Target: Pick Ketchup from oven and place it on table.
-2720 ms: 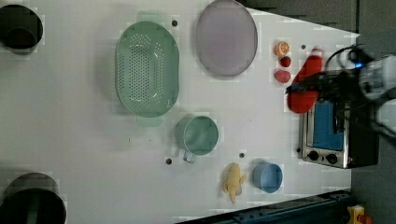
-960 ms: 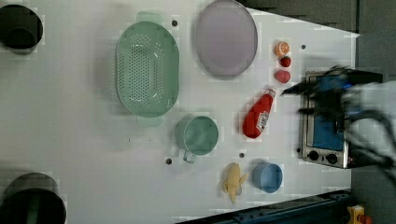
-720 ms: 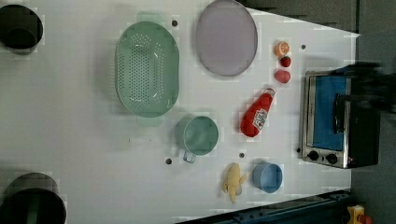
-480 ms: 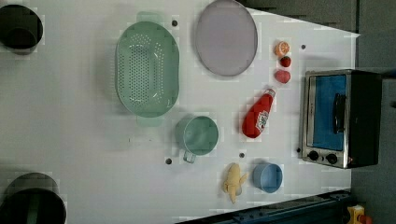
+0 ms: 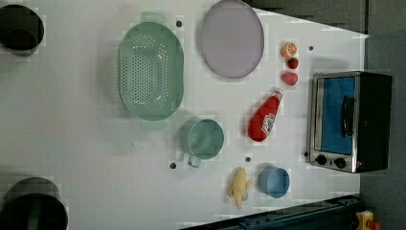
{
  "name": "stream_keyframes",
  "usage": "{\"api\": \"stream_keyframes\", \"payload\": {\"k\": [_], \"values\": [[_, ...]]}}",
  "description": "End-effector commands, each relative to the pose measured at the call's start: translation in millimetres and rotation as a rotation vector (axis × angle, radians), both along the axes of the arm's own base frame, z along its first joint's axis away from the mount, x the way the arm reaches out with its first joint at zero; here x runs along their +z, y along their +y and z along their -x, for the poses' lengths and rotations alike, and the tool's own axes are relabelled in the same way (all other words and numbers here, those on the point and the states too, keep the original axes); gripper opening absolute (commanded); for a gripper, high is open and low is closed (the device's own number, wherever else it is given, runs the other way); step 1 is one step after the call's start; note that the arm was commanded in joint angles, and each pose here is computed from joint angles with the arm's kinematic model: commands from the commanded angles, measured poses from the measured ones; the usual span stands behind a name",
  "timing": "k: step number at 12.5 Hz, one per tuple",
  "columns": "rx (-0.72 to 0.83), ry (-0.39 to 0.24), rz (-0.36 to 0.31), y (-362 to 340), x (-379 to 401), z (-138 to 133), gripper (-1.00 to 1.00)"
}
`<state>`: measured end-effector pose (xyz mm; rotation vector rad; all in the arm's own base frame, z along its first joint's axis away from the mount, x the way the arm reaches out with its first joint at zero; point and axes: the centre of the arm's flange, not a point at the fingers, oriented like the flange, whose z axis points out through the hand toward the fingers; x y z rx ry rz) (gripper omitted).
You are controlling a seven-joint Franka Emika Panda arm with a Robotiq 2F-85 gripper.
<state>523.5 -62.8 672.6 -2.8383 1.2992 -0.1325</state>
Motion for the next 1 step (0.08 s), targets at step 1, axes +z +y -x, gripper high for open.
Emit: {"api": "stream_keyframes", "payload": {"k": [1], "values": [[-0.031,0.071,-0.008,3.3,-31.6,-13.3,1.0]]}}
